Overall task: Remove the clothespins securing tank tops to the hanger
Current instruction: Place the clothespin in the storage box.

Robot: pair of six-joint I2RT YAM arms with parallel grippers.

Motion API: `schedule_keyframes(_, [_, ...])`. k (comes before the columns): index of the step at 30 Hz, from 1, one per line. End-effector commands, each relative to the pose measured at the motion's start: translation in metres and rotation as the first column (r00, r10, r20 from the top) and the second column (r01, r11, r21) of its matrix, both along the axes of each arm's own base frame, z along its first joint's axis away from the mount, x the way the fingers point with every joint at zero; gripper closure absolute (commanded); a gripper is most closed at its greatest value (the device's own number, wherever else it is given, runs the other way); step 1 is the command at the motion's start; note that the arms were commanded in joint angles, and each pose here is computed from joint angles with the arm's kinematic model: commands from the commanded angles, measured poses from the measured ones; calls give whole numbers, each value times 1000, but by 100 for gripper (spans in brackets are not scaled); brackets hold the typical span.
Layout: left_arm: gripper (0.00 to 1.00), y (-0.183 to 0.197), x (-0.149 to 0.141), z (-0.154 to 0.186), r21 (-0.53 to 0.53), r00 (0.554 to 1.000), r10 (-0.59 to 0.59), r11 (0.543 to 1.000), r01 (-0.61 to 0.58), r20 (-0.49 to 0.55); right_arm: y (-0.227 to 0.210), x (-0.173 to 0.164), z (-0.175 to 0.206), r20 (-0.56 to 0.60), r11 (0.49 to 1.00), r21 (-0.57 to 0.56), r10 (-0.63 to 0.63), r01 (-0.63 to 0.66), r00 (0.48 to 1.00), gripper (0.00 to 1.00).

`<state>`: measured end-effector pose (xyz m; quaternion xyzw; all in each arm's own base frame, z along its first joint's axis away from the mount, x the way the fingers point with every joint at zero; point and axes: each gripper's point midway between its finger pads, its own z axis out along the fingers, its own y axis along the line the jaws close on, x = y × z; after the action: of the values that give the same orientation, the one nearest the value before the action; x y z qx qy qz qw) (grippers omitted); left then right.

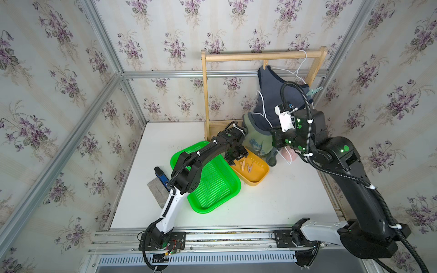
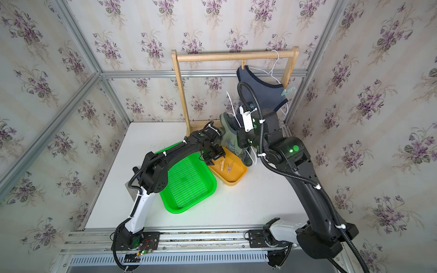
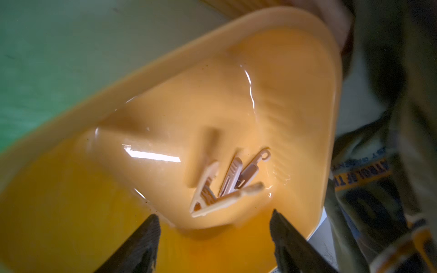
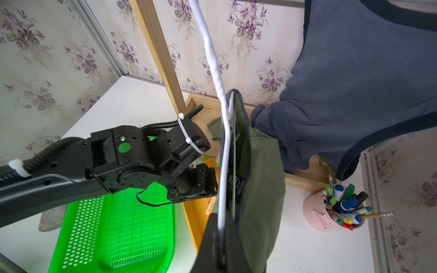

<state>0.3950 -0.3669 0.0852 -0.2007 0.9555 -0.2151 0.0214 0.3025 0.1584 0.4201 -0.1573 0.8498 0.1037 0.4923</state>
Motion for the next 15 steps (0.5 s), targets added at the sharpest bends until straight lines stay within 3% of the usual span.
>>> schedule_keyframes(1, [13,-2,8,28,-52,999,8,999,-5,54,1,2,19,28,1000,15,1,-2,1000,100])
schedule_keyframes(8, [9,12,18,96,-110,981,-8,994,30,195,7,10,72,116,999,49,15,-21,993,100])
schedule_keyframes(15, [10,53,28,173,-130,926,2,990,51,377,23,8,111,181,985,147,65,-92,981,100])
